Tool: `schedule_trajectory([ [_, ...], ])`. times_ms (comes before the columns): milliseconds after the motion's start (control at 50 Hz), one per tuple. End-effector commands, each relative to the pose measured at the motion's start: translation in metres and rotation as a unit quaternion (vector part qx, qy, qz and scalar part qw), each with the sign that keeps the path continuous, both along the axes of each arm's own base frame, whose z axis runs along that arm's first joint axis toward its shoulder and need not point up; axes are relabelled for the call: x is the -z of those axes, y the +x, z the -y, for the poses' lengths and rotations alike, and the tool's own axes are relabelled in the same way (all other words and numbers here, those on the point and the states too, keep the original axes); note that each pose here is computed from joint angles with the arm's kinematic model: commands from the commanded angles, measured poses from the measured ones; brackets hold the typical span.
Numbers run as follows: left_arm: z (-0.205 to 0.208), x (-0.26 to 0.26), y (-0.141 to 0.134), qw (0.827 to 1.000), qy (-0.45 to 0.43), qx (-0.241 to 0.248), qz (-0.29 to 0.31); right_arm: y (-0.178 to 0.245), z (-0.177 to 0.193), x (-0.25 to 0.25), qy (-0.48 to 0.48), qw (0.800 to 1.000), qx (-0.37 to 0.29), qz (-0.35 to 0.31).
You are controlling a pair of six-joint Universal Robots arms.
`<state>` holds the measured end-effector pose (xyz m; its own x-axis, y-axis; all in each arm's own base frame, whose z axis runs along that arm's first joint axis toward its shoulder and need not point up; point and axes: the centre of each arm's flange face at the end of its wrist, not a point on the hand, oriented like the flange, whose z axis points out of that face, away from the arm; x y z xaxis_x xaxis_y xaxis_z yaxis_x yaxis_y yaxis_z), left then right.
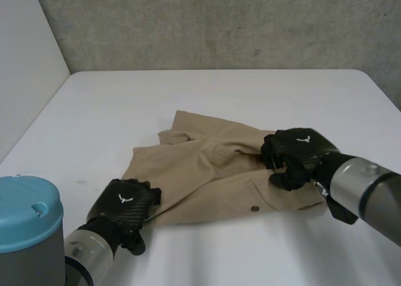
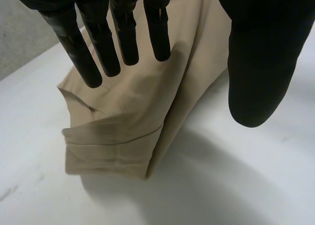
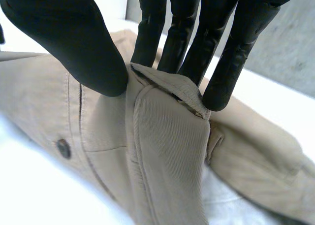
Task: Fold the shorts.
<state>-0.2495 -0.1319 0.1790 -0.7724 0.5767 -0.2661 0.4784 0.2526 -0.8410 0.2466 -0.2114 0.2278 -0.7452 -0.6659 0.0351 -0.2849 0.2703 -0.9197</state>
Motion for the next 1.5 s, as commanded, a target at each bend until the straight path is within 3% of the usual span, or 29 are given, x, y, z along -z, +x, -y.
schedule_trajectory([
  [20, 0.017, -0.003, -0.005, 0.999, -0.045, -0.017, -0.022, -0.008, -0.023, -0.040, -0.066, 0.997, -0.002, 0.032],
  [200, 0.046, -0.002, 0.000, 0.996, -0.062, -0.065, -0.017, -0.012, -0.034, -0.071, -0.123, 0.991, -0.009, 0.053],
  [460, 0.068, 0.020, 0.001, 0.996, -0.043, -0.077, 0.016, -0.021, -0.015, -0.051, -0.098, 0.995, 0.013, 0.027],
  [640, 0.081, 0.006, -0.008, 0.997, -0.061, -0.048, -0.009, -0.014, 0.012, -0.002, -0.076, 0.992, -0.026, -0.093],
  [800, 0.112, -0.026, -0.020, 0.993, -0.108, -0.033, -0.043, -0.012, 0.046, 0.016, -0.063, 0.989, -0.002, -0.138],
  [900, 0.123, -0.016, -0.024, 0.995, -0.096, -0.027, -0.017, 0.003, 0.020, 0.034, 0.015, 0.981, -0.063, -0.182],
  [980, 0.121, -0.006, -0.021, 0.997, -0.075, -0.026, 0.001, 0.003, -0.007, 0.038, 0.078, 0.956, -0.135, -0.247],
  [1060, 0.117, 0.000, -0.020, 0.998, -0.064, -0.024, 0.007, 0.010, 0.008, 0.020, 0.027, 0.973, -0.100, -0.206],
  [1080, 0.115, 0.003, -0.020, 0.998, -0.059, -0.022, 0.008, 0.012, 0.017, 0.011, 0.005, 0.983, -0.070, -0.170],
  [1180, 0.109, 0.003, -0.020, 0.998, -0.056, -0.019, 0.010, 0.011, 0.033, -0.012, -0.026, 0.995, -0.016, -0.092],
  [1380, 0.093, 0.001, -0.015, 0.999, -0.050, -0.014, 0.014, 0.014, 0.030, -0.008, -0.005, 0.996, -0.021, -0.087],
  [1500, 0.088, 0.000, -0.012, 0.999, -0.049, -0.014, 0.015, 0.019, 0.033, 0.009, 0.072, 0.992, -0.050, -0.095],
])
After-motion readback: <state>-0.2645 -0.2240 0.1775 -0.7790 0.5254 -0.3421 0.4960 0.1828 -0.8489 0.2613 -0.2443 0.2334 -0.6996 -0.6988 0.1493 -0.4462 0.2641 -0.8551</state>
